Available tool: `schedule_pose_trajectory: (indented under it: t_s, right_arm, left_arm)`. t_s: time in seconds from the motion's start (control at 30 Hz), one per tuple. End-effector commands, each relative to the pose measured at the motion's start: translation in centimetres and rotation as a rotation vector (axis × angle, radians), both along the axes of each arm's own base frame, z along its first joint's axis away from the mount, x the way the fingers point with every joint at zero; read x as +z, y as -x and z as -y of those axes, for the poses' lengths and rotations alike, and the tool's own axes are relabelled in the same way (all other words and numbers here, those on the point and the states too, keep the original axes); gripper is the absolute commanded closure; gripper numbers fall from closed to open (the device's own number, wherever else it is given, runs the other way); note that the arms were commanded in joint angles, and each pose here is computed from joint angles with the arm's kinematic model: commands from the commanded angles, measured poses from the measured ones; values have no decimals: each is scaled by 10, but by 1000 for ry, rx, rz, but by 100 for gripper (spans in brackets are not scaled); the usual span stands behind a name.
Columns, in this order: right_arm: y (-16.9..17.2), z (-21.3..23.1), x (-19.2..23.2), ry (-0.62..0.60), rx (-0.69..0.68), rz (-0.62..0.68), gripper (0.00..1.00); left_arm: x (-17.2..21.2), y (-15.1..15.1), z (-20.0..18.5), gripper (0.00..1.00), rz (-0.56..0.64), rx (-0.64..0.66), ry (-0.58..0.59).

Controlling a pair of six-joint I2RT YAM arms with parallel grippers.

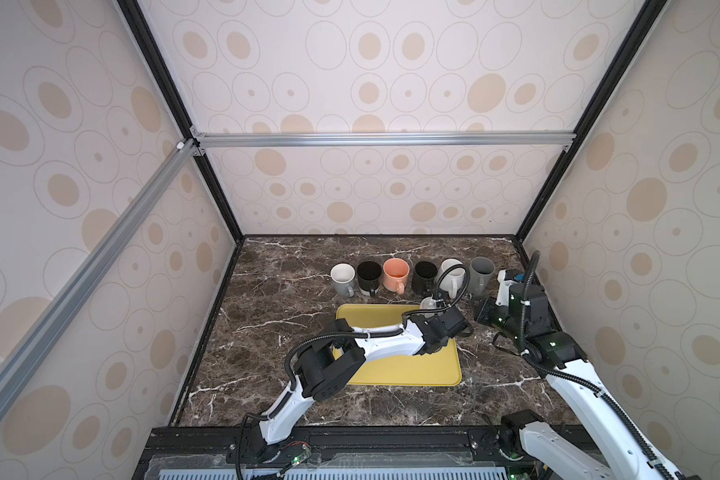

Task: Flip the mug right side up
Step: 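Lift the white mug high toward the right gripper while right gripper approaches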

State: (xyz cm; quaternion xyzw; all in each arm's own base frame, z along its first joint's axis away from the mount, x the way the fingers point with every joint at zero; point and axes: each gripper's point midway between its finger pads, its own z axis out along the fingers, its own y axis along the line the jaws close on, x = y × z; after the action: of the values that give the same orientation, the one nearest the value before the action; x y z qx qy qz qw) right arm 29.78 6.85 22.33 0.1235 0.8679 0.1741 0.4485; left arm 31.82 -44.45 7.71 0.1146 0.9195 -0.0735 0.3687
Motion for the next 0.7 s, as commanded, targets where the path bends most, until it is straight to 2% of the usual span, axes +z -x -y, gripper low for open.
schedule_pose_trajectory:
  t_s: [0.0,0.27,0.4,0.5,0.67]
  right_arm:
    - [0,-2,4,-14,5,20,71]
    - [0,-2,4,-15,2,22,71]
    - [0,-3,3,-19,10,20,71]
    - [0,-3,3,-18,9,23,71]
    - [0,-3,3,-19,11,24,71]
  left_arm:
    - [2,-14,-2,63,20,24,-16]
    - [1,-14,-2,68,23,17,-29]
    - [1,-15,-3,73,24,15,-32]
    - [0,-15,-4,80,21,15,-34]
    - [0,-15,-5,97,21,14,-34]
